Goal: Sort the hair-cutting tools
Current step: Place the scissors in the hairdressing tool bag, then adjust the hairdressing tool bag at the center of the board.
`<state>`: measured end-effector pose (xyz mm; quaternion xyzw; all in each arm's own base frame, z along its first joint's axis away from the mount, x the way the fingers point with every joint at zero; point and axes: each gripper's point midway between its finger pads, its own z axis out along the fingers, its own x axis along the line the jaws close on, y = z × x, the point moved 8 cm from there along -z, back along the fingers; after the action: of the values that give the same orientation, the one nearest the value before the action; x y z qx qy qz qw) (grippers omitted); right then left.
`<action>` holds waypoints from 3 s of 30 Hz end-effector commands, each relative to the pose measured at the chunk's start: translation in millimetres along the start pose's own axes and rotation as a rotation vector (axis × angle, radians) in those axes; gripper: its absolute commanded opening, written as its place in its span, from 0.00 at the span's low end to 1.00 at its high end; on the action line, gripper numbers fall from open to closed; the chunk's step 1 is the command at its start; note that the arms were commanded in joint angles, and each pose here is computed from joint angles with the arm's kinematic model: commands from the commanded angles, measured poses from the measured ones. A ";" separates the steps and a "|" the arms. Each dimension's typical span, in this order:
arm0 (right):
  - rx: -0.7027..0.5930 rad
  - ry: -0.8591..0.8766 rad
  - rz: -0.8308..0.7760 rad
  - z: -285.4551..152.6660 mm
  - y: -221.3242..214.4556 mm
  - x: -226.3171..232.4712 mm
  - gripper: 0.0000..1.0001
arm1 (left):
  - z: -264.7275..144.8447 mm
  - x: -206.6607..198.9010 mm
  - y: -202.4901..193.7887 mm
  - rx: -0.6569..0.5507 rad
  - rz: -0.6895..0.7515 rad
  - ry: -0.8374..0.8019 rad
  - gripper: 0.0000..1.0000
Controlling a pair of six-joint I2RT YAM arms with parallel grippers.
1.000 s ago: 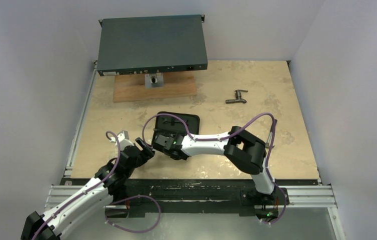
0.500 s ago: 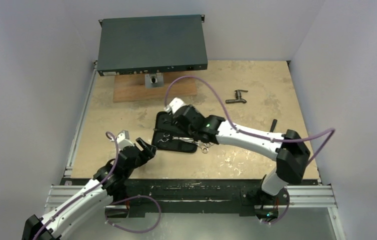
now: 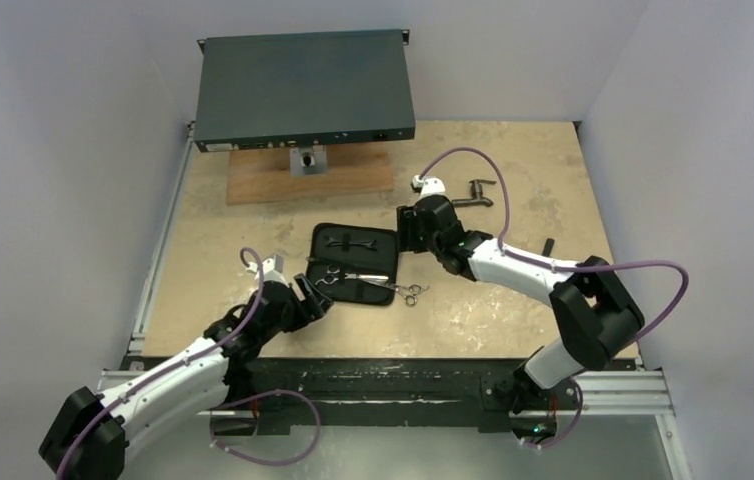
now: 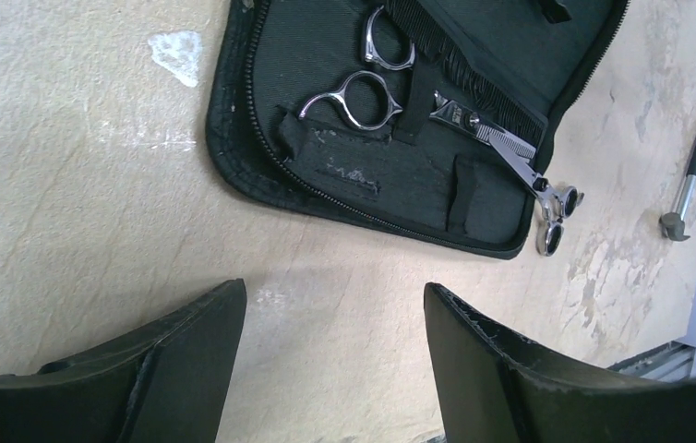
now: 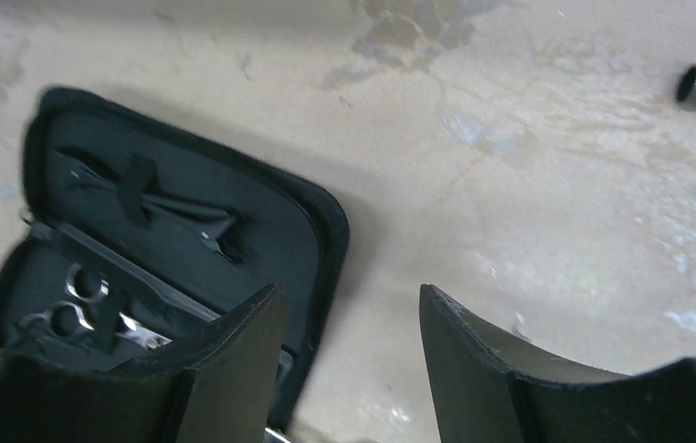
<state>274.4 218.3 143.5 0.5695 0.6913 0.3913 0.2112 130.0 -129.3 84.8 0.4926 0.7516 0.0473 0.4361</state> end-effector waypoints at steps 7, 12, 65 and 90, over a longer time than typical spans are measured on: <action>-0.092 0.217 0.166 41.6 19.8 17.1 0.55 | 7.0 -17.5 7.3 0.000 0.015 -0.031 0.71; -0.082 0.179 0.174 55.7 11.9 11.1 0.55 | 13.4 -16.5 7.7 0.008 0.015 0.016 0.71; -0.139 0.040 0.371 -100.2 -62.5 -43.2 0.44 | 96.2 -78.7 22.0 0.065 0.165 -0.022 0.57; 0.278 0.108 -0.319 -96.7 -95.1 50.3 0.64 | 15.0 -21.8 28.2 -0.122 0.061 0.109 0.73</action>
<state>130.0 232.3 130.2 0.4881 0.8006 0.3145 0.1478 166.9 -143.0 104.0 0.4943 0.7485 0.1255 0.4238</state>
